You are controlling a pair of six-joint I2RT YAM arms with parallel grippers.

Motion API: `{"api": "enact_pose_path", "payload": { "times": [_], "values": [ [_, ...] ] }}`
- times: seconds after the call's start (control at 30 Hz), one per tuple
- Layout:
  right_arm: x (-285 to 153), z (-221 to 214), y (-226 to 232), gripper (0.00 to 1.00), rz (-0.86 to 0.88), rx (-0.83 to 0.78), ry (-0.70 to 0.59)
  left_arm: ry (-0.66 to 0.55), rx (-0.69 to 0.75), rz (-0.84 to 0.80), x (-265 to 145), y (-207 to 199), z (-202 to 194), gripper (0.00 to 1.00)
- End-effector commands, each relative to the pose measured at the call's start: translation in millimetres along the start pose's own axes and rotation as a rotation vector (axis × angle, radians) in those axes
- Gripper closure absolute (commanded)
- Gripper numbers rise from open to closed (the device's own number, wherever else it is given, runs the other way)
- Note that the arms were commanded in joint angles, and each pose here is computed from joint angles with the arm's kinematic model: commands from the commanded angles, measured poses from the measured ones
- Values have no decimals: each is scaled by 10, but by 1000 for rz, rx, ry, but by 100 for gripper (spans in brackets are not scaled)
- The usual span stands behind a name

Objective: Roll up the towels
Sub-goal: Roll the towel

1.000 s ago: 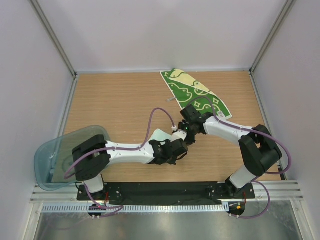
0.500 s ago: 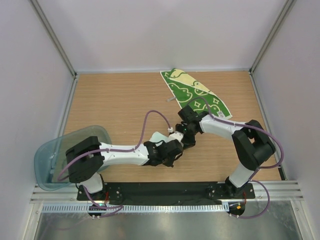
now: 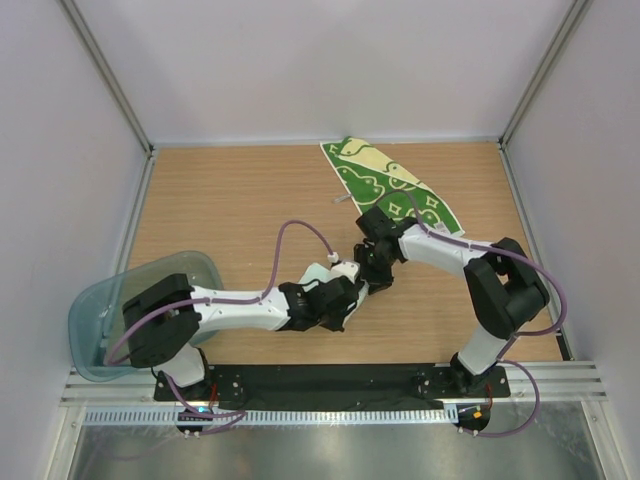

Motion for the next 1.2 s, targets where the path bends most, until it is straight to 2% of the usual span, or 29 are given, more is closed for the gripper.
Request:
{"api": "enact_pose_path", "payload": {
  "times": [0.0, 0.07, 0.17, 0.2, 0.23, 0.27, 0.33, 0.43, 0.47, 0.63, 0.73, 0.87, 0.93, 1.1, 1.17],
  "values": [
    [-80, 243, -88, 52, -64, -19, -78, -48, -35, -31, -121, -27, 104, 100],
    [-100, 308, -135, 52, -84, -12, -90, -50, -38, -30, -126, -13, 97, 100],
    [-97, 353, -182, 60, -98, -12, -94, -53, -43, -27, -133, 10, 85, 100],
    [-89, 357, -200, 75, -101, -11, -91, -55, -45, -30, -131, 5, 88, 100],
    [-86, 360, -206, 81, -102, -11, -90, -55, -46, -29, -134, 14, 84, 100],
    [-72, 360, -230, 94, -107, -6, -87, -54, -48, -27, -128, 23, 74, 100],
    [-60, 349, -226, 99, -99, -5, -84, -55, -50, -30, -134, 20, 77, 100],
    [-57, 333, -243, 99, -98, 3, -76, -57, -64, -45, -132, 13, 85, 100],
    [-66, 350, -253, 95, -100, 6, -80, -52, -78, -48, -121, 29, 75, 100],
    [-117, 406, -302, 92, -114, 17, -88, -41, -151, -120, -104, 7, 62, 100],
    [-182, 480, -356, 86, -119, 29, -101, -51, -210, -166, -106, 38, 94, 100],
    [-304, 602, -460, 71, -112, 65, -134, -53, -332, -313, -171, 25, 146, 100],
    [-348, 628, -493, 68, -103, 73, -139, -79, -394, -352, -182, 104, 222, 100],
    [-424, 595, -466, 60, -25, 80, -124, -37, -475, -413, -265, 111, 289, 100],
    [-412, 510, -347, 57, 64, 68, -90, -25, -524, -418, -274, 148, 323, 100]
  ]
}}
Point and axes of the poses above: each gripper's point midway between its finger pads, its own x axis out along the fingers, its own y axis along the line the jaws close on, z = x × y, the point moved 1 cm from there along -x, back along the fingers, and after that the axes turned 13 degrees about x, right-handed, at the moved point
